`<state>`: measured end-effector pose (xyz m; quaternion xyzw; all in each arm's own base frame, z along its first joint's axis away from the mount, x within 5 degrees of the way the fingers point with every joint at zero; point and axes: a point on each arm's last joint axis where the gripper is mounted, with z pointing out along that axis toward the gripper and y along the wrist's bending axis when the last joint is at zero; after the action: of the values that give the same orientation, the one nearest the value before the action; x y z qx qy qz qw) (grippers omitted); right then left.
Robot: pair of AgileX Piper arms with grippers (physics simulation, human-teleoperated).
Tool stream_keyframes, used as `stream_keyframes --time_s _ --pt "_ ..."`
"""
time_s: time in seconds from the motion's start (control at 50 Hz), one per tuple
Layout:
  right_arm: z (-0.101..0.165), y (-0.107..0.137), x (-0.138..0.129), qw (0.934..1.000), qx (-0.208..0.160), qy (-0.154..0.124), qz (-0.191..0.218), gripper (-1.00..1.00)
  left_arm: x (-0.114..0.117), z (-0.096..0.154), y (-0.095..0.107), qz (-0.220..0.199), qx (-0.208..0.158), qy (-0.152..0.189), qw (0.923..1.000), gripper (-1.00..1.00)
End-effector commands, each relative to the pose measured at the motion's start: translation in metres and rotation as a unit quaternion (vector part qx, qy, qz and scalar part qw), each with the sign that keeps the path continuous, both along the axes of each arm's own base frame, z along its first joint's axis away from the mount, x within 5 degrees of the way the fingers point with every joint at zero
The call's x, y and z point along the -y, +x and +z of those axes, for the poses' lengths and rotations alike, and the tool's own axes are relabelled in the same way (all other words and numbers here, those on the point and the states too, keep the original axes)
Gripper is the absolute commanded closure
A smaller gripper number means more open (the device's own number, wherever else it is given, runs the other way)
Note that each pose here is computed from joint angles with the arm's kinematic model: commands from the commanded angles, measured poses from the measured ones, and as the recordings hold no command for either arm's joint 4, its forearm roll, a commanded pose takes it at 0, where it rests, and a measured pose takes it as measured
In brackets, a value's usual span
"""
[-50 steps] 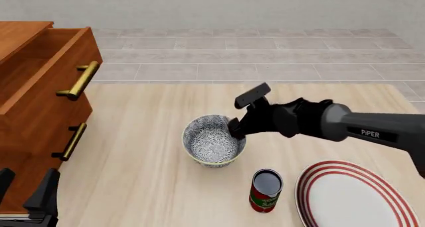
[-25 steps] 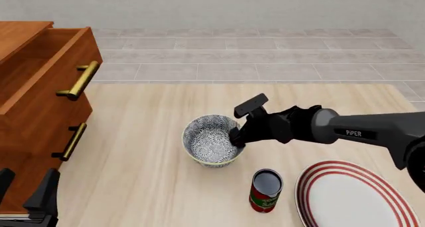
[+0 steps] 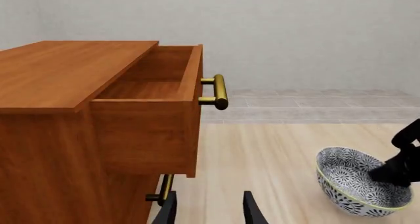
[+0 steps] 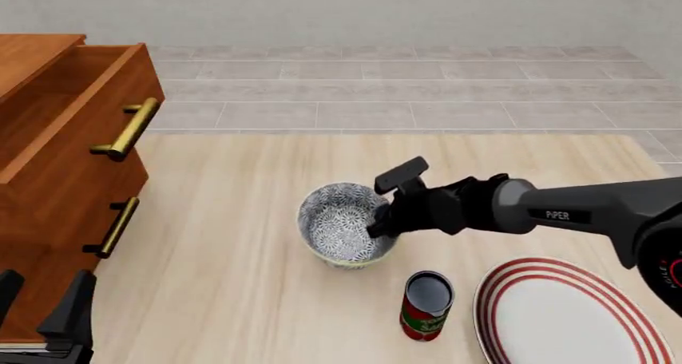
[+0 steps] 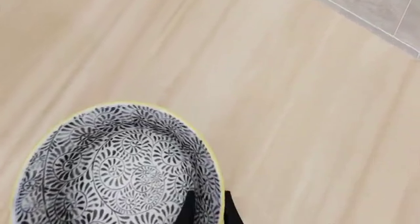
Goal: Put the bowl on the plate.
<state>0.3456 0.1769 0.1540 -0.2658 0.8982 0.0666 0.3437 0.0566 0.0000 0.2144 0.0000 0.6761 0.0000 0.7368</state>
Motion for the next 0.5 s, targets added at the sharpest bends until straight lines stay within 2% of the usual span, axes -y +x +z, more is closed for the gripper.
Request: stream_keyframes --time_s 0.02,0.5 --pt "-0.002 0.002 0.007 0.9996 0.011 -0.021 0.015 1.00 0.000 0.000 0.000 0.000 0.000 0.000 1.0000 -1.00" --pt "0.025 -0.001 0.011 0.9990 0.042 -0.010 0.013 1.00 0.000 0.000 0.000 0.000 0.000 0.000 1.0000 -1.00"
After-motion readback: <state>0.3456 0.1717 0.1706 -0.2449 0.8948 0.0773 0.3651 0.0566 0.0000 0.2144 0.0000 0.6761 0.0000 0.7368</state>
